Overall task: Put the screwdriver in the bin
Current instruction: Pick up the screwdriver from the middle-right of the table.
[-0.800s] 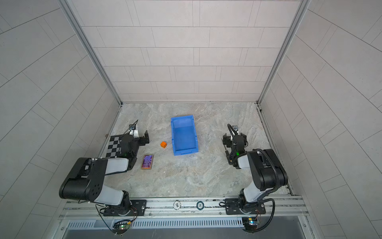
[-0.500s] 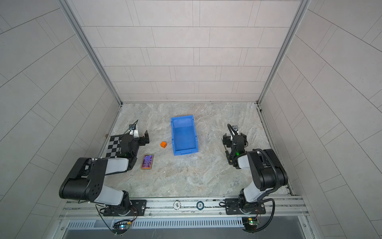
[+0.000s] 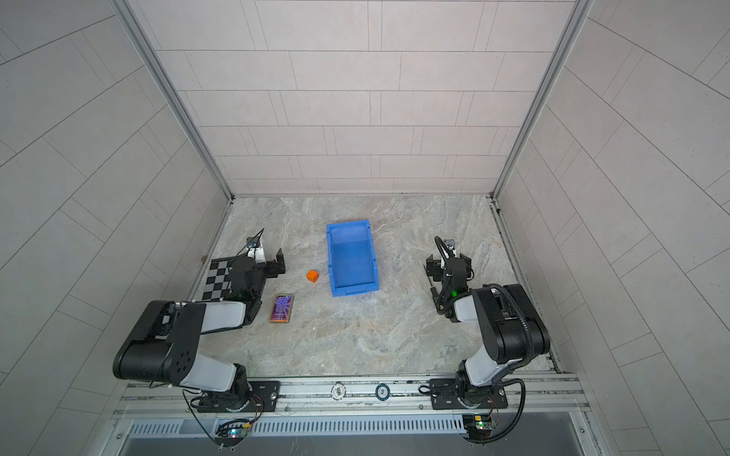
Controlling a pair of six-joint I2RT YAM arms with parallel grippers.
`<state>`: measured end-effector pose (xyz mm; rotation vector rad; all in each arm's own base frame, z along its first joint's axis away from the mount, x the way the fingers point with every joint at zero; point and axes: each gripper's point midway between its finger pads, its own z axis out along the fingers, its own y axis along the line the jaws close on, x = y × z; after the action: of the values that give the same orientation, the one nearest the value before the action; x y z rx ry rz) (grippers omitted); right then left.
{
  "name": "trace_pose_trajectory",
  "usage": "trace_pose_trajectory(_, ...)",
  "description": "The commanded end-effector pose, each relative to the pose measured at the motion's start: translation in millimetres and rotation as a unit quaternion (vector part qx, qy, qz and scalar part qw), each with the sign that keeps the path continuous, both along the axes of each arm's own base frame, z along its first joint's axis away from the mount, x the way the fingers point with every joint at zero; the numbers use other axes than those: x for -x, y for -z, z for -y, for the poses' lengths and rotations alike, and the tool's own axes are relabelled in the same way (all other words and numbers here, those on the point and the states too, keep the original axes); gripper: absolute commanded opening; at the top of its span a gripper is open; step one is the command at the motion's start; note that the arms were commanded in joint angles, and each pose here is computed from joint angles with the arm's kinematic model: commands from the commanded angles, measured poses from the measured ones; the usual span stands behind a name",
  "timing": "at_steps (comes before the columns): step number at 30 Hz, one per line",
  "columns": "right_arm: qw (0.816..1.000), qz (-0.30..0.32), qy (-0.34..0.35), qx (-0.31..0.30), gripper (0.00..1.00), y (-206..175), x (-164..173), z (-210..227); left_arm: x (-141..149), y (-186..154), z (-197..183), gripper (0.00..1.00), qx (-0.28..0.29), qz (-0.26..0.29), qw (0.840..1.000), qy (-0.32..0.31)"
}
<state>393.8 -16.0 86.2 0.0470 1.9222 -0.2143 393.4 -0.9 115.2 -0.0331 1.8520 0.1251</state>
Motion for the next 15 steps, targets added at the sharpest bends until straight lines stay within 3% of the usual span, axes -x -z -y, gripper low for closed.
trace_pose_trajectory(1, 1.0, 0.001, 0.0, 0.003, 0.99, -0.9, -2.9, 1.6, 0.2, -7.1, -0.6, 1.0, -0.003, 0.013, 1.0, -0.001)
trace_pose_trajectory(9, 1.0, 0.0, 0.004, 0.003, 0.99, -2.9, -3.6, 2.7, 0.4, -7.4, 3.1, 1.0, -0.014, 0.011, 1.0, -0.004)
trace_pose_trajectory(13, 1.0, -0.011, 0.011, 0.002, 0.99, -8.0, -4.7, 5.0, -0.1, -16.5, -3.6, 1.0, -0.023, 0.01, 0.999, -0.039)
trace_pose_trajectory(15, 1.0, -0.019, 0.015, 0.001, 0.99, -11.6, -5.6, 6.3, -4.2, -28.5, -8.5, 1.0, -0.062, -0.024, 0.994, -0.084)
